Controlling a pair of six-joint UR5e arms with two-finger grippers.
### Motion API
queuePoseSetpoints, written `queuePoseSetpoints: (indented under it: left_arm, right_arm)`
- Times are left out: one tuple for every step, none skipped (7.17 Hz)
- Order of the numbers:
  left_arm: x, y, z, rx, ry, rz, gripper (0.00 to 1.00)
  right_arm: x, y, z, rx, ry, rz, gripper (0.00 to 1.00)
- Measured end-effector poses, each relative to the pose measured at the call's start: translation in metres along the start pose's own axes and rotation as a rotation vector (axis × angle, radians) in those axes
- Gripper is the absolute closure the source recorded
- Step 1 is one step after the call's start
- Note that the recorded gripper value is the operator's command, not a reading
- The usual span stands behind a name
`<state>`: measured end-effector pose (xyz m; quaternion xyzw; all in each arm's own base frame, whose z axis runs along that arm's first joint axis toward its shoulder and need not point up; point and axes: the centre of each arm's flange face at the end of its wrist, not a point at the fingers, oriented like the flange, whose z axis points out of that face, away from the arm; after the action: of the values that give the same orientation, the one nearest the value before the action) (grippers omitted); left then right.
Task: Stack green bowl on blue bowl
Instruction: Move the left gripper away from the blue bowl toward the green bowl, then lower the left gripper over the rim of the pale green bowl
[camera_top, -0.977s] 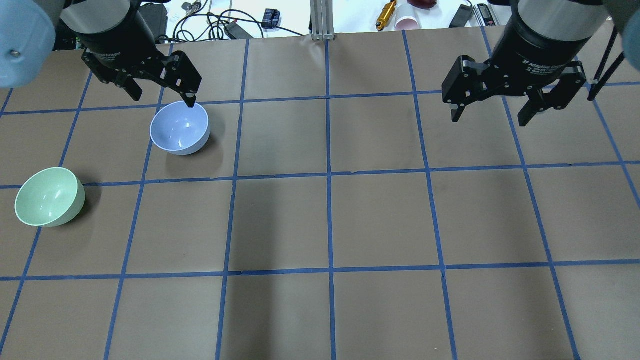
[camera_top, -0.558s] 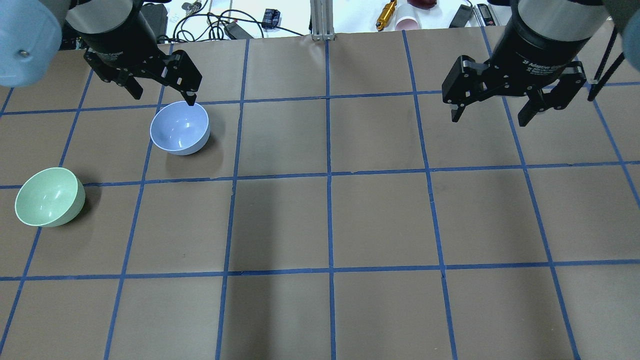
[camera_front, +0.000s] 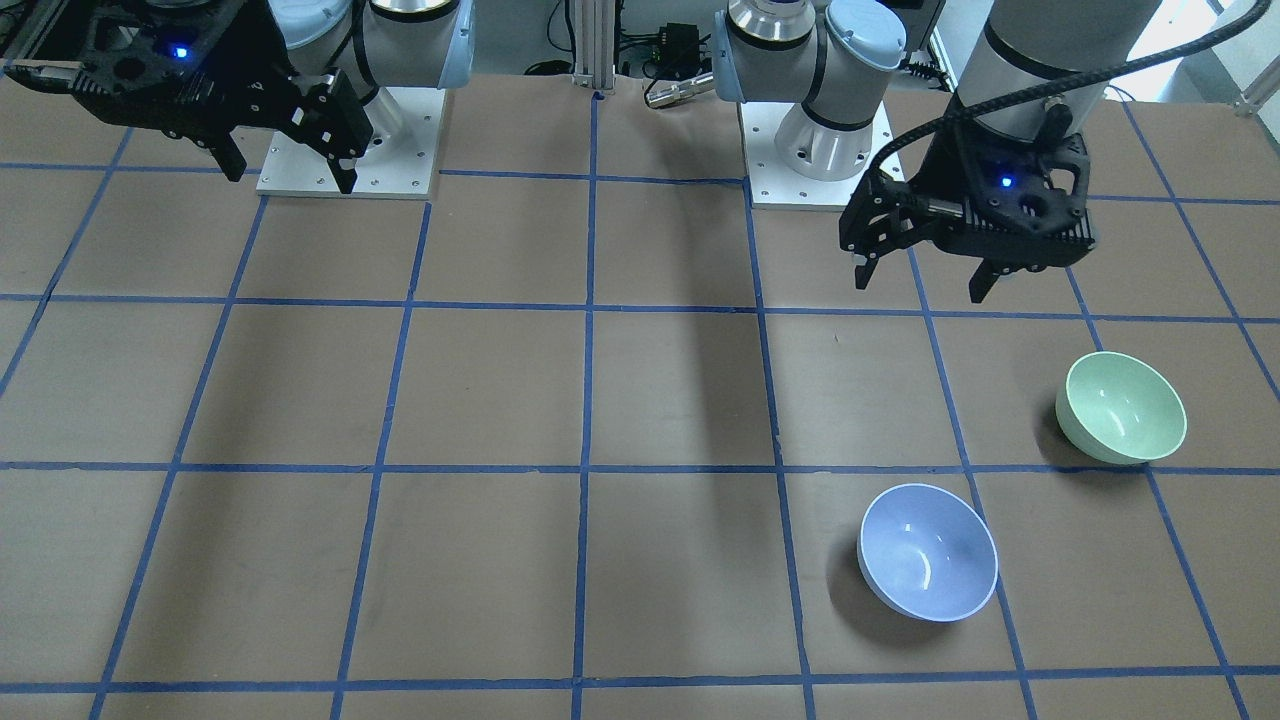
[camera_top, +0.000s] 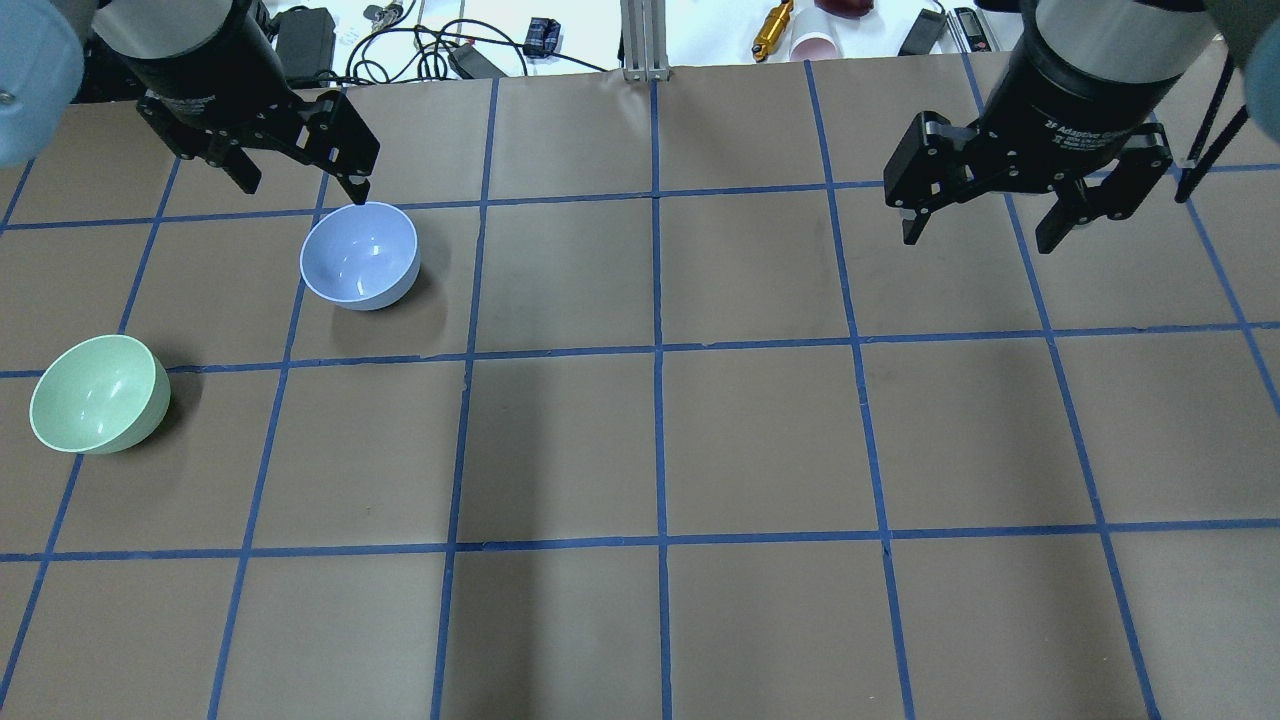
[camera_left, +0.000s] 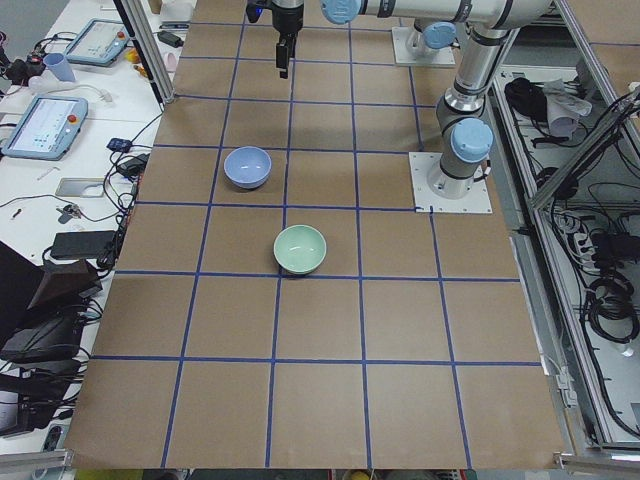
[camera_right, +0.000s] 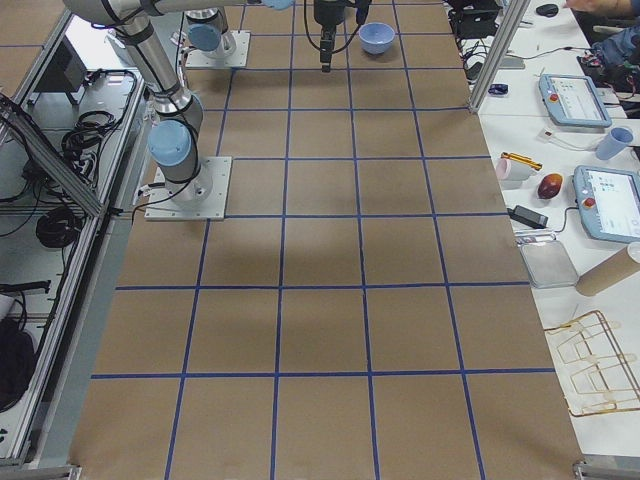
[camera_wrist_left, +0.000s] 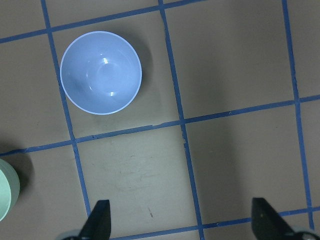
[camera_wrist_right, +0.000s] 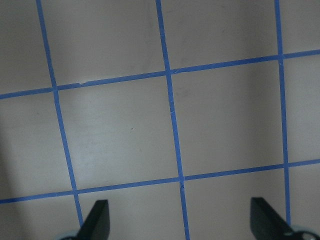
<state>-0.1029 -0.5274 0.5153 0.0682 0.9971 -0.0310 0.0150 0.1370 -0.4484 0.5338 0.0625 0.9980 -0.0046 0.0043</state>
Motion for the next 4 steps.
queuePoseSetpoints:
  left_arm:
    - [-0.023,-0.003,0.005,-0.006,-0.001,-0.028,0.00]
    - [-0.058,-0.006,0.015,-0.023,-0.003,-0.054,0.00]
    - [-0.101,-0.007,0.025,-0.041,0.000,-0.092,0.00]
    - [-0.144,-0.005,0.037,-0.061,0.008,-0.127,0.00]
  right_arm:
    - [0.000,0.000,0.000,0.000,0.000,0.000,0.00]
    - [0.000,0.000,0.000,0.000,0.000,0.000,0.00]
    - [0.000,0.000,0.000,0.000,0.000,0.000,0.00]
    - [0.000,0.000,0.000,0.000,0.000,0.000,0.00]
